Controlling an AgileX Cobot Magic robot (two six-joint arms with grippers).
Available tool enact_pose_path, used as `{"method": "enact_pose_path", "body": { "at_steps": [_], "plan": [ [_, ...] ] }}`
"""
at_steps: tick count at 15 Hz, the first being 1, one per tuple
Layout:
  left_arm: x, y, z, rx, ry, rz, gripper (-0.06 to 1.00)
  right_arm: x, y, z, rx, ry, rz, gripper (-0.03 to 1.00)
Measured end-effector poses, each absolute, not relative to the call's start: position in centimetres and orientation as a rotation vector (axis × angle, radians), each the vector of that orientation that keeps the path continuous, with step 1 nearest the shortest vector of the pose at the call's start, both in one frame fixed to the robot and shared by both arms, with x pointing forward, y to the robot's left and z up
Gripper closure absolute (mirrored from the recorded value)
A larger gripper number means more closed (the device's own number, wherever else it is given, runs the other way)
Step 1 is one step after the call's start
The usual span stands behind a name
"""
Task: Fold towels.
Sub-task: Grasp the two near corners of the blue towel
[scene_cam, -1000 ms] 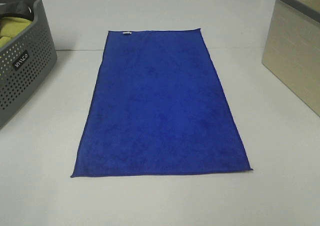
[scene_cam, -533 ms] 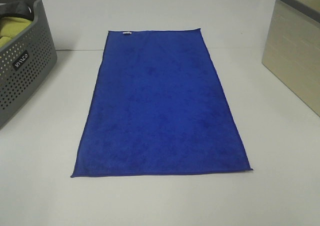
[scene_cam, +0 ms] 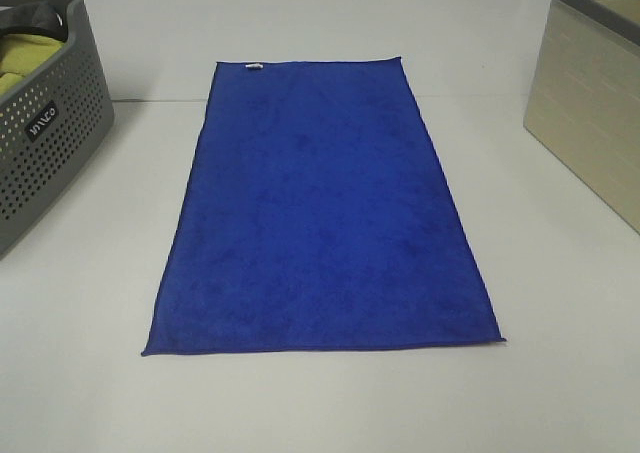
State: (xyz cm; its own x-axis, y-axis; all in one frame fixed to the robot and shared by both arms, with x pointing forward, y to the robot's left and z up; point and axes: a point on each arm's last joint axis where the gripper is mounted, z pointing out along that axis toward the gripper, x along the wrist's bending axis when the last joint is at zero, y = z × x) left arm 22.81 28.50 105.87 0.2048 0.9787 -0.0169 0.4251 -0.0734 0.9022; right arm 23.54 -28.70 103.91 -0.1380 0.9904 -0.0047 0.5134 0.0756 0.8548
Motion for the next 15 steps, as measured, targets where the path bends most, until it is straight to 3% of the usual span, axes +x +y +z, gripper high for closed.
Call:
{"method": "enact_pose_path", "body": {
  "at_steps": [6,11,15],
  "plan": [
    [27.1,28.1,107.6,1.410,1.292,0.823,0.15,28.3,-28.8,105.7,1.608,1.749,0.934,0.25],
    [33.3,27.0,106.3,1.327,1.525,0.427,0.19,34.7,-28.4,105.7,1.845,1.898,0.852,0.28],
    [38.4,26.3,102.8,1.375,1.756,0.138,0.19,41.6,-27.5,103.9,2.118,2.080,0.753,0.28]
  ]
}}
